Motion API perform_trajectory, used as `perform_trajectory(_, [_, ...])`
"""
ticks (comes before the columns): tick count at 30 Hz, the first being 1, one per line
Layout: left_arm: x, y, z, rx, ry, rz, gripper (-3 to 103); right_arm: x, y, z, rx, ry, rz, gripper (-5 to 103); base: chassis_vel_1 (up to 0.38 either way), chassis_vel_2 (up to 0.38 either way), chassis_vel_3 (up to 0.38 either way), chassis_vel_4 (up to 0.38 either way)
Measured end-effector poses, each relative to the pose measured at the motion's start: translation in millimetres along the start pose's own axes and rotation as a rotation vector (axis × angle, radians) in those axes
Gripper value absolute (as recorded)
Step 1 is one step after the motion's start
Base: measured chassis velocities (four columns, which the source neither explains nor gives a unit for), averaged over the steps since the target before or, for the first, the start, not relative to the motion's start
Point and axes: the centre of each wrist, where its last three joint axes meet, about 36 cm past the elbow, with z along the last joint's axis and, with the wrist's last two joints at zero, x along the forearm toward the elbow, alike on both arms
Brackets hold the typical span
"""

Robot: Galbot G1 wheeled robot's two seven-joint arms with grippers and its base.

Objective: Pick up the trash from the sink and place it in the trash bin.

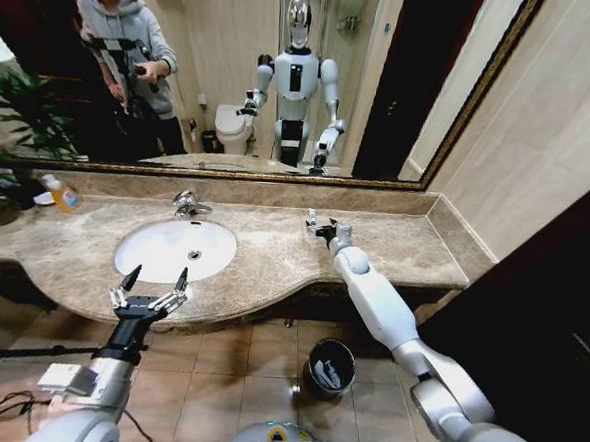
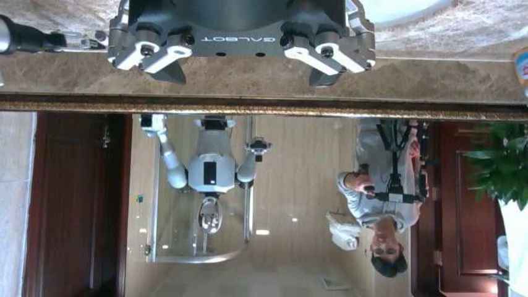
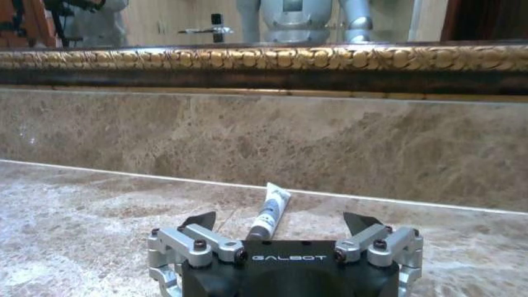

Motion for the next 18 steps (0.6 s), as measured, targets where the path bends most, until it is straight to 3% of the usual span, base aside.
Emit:
perform_trajectory(2, [0,0.0,0,0.0,0.0,0.0,100,-3,5,0,-0.002,0.001,-0.01,103,0.0,0.0,0.0,0.0])
perform_trajectory(14, [0,0.0,0,0.0,0.0,0.0,100,-29,38,0,-0.003,-0.003,-0.035,96,0.0,0.0,0.0,0.0])
perform_trajectory(18, [0,0.0,0,0.0,0.0,0.0,100,-33,38,3,0.003,0.006,-0.025,80,0.0,0.0,0.0,0.0])
